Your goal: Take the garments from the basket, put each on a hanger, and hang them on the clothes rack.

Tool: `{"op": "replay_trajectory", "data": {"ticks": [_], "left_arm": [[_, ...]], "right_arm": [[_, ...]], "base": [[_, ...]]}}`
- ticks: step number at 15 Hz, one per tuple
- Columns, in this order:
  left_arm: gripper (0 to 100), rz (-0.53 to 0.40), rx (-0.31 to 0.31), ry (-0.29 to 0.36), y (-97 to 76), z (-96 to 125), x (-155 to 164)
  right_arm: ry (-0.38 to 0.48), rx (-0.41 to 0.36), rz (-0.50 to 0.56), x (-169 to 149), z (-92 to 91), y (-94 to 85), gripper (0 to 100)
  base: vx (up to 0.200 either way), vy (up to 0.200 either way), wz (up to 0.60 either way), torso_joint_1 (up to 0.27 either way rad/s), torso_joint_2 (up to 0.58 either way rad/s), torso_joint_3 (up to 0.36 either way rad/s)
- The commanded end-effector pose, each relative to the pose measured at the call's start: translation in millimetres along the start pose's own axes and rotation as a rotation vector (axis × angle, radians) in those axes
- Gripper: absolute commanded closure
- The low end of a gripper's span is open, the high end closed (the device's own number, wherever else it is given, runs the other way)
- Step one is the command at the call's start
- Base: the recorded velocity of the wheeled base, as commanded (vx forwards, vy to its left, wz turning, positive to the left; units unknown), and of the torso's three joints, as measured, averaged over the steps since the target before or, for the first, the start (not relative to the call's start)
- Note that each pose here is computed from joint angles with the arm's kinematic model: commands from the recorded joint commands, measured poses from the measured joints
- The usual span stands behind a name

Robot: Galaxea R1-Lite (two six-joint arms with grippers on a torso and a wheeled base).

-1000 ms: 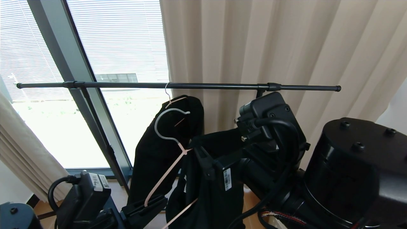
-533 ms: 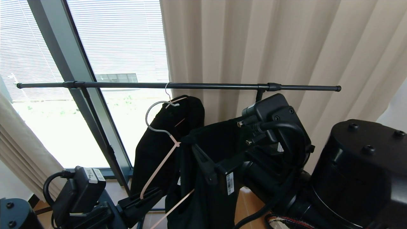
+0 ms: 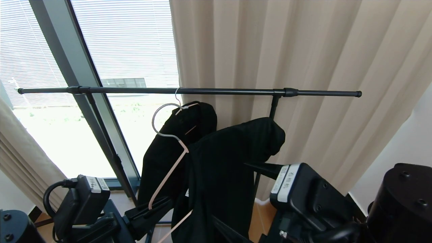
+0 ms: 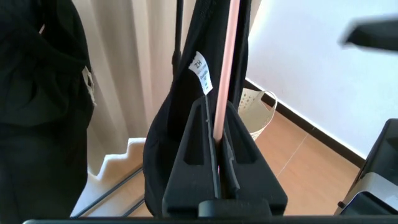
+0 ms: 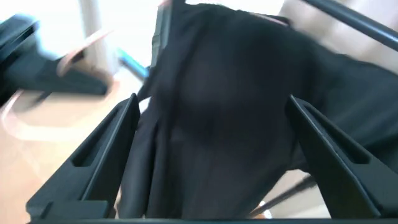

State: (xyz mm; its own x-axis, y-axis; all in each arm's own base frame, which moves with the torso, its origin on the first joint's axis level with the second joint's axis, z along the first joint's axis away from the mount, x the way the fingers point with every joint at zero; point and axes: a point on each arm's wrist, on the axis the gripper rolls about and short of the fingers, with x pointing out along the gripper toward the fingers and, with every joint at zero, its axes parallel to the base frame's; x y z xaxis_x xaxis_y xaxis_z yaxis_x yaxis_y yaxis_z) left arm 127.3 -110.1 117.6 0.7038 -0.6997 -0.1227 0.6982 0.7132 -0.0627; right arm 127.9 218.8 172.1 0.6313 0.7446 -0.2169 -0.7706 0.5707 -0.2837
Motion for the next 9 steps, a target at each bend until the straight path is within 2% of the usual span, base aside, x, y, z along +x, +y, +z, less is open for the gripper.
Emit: {"op": "replay_trajectory", "data": {"ticks": [1,2,3,5,7,9], "left_arm": [[100,-0.020,0.005,0.008,-0.4,-1,1],[100,-0.020,0.005,0.008,-0.4,-1,1],[100,-0.057,0.007,0.043,-0.8,-5,1],[100,-0.051,0.005,0.096,0.2,-10,1],[100,-0.059,0.019,0.114,-0.6,-12,0],[100,-0.086,0.042,0.151,-1.0,-16,-1]], "right_arm": [[0.019,-0.039,0.022,-27,-13.7,-26.1,0],[0.019,-0.039,0.022,-27,-13.7,-26.1,0],[0.075,-0.066,0.102,-41,-25.6,-51.0,0],[0.073,-0.089,0.221,-57,-36.6,-75.3,0],[0.057,-0.122,0.277,-61,-40.5,-83.9,0],[0.054,-0.127,0.311,-60,-36.0,-86.5,0]], "base": [[0.000,0.000,0.00,0.000,0.00,0.000],[0.000,0.000,0.00,0.000,0.00,0.000],[0.000,0.000,0.00,0.000,0.00,0.000],[0.000,0.000,0.00,0.000,0.00,0.000],[0.000,0.000,0.00,0.000,0.00,0.000],[0.000,0.000,0.00,0.000,0.00,0.000]]}}
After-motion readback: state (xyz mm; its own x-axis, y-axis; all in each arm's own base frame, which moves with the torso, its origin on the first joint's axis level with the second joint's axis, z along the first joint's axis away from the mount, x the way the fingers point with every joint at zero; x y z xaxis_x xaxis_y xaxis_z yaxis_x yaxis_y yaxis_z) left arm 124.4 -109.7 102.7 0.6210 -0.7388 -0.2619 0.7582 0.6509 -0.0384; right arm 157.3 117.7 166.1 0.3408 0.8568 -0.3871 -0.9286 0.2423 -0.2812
